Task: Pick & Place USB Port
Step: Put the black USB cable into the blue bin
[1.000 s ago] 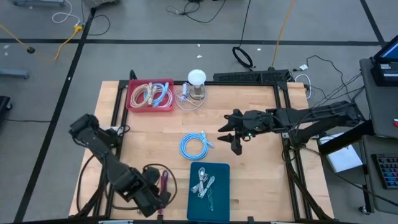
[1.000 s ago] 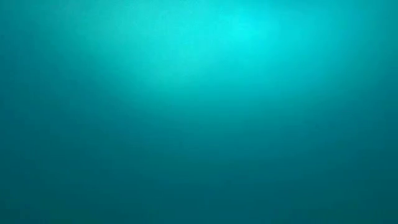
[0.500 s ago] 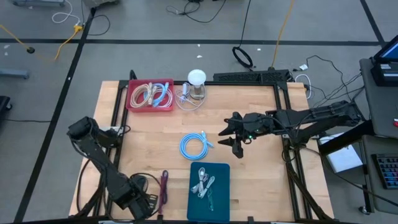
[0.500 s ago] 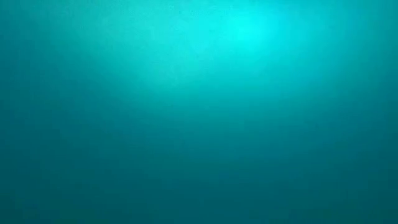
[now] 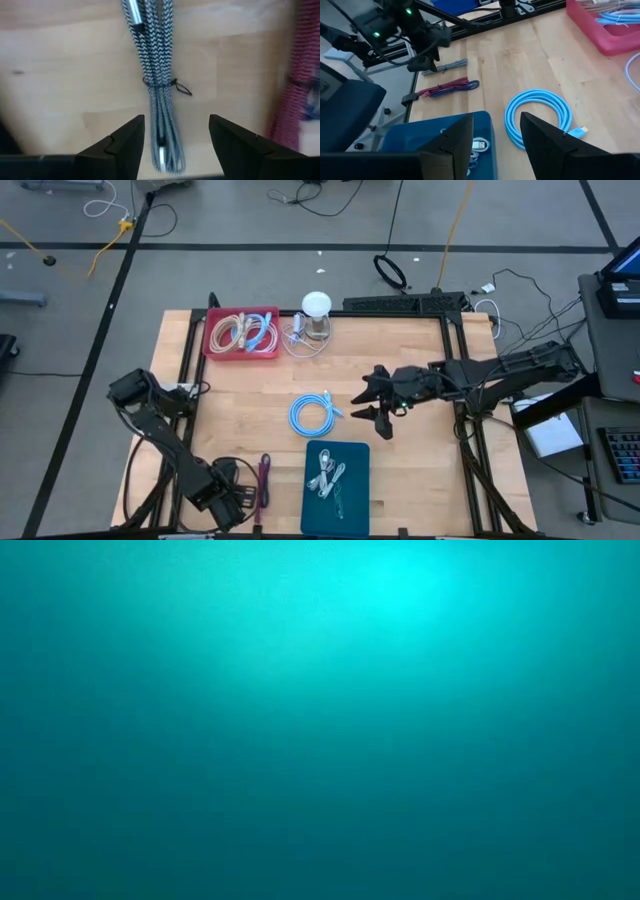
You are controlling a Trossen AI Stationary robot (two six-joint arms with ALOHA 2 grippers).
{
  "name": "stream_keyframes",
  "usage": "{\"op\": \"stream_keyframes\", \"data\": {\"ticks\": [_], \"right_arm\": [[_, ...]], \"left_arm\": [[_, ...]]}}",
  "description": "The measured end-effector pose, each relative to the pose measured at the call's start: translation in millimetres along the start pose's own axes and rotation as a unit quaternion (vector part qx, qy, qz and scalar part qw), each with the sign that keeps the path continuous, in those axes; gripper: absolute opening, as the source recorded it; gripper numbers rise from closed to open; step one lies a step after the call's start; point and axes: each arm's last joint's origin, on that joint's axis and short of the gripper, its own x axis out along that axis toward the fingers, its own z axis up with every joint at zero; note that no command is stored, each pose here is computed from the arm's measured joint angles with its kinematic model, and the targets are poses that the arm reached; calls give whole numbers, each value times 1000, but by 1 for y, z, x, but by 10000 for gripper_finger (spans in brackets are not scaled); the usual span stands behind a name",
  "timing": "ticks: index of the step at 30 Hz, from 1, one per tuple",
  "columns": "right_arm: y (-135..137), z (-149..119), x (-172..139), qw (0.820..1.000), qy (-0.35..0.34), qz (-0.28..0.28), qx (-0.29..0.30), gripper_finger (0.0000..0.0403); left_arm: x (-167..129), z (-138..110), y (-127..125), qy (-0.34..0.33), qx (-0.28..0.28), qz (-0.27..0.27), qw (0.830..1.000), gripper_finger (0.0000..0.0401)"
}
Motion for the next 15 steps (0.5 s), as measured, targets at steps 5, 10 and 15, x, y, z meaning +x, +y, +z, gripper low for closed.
{"op": "stream_keyframes", "data": {"ticks": [5, 10, 15], "right_arm": [[7, -2, 0, 1000, 1, 11, -6, 155], [11, -4, -1, 1000, 3, 16, -10, 155], [11, -4, -1, 1000, 3, 16, -4, 155]], "left_arm": [[25, 4, 1, 21, -4, 13, 1000, 223], [34, 4, 1, 27, -8, 21, 999, 195], [31, 6, -3, 30, 10, 6, 999, 31]]}}
